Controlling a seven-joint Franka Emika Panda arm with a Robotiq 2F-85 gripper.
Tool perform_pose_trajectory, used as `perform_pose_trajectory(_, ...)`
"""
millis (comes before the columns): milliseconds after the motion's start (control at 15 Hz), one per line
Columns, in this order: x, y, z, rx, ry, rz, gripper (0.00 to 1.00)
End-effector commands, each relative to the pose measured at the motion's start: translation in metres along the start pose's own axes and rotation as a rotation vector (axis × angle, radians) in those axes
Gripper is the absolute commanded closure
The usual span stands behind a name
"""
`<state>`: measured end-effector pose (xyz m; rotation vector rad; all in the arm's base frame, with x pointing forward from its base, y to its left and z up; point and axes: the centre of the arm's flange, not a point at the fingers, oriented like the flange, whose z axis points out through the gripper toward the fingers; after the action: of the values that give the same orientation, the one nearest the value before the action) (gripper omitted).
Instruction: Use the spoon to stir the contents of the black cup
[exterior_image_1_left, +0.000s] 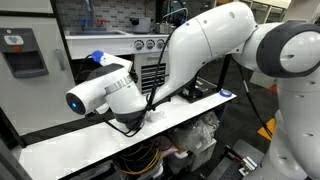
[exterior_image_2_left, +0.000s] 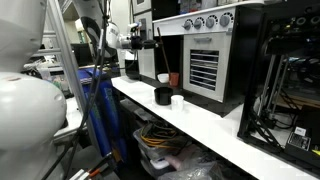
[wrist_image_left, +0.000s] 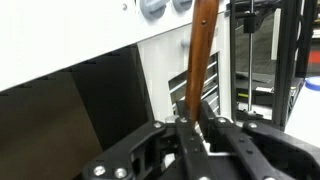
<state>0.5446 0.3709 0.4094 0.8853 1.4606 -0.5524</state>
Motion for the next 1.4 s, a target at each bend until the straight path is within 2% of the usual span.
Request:
perform_pose_trajectory(0, -0.05, -0.016, -0.007, -0.014, 0.025, 0.052, 0.96)
perform_pose_trajectory(200, -0.077, -0.022, -0.012, -0.001, 0.12, 0.093, 0.96)
perform_pose_trajectory(667, -0.117, -0.038, 0.003, 0.081, 0.531, 0.16, 0.96)
perform_pose_trajectory(867, -0.12, -0.04, 0.013, 0.144, 0.706, 0.173, 0.96)
perform_pose_trajectory(1067, -0.115, -0.041, 0.015, 0.213, 0.835, 0.184, 0.96)
perform_pose_trajectory(1333, -0.099, -0.042, 0.009, 0.346, 0.912, 0.242, 0.96)
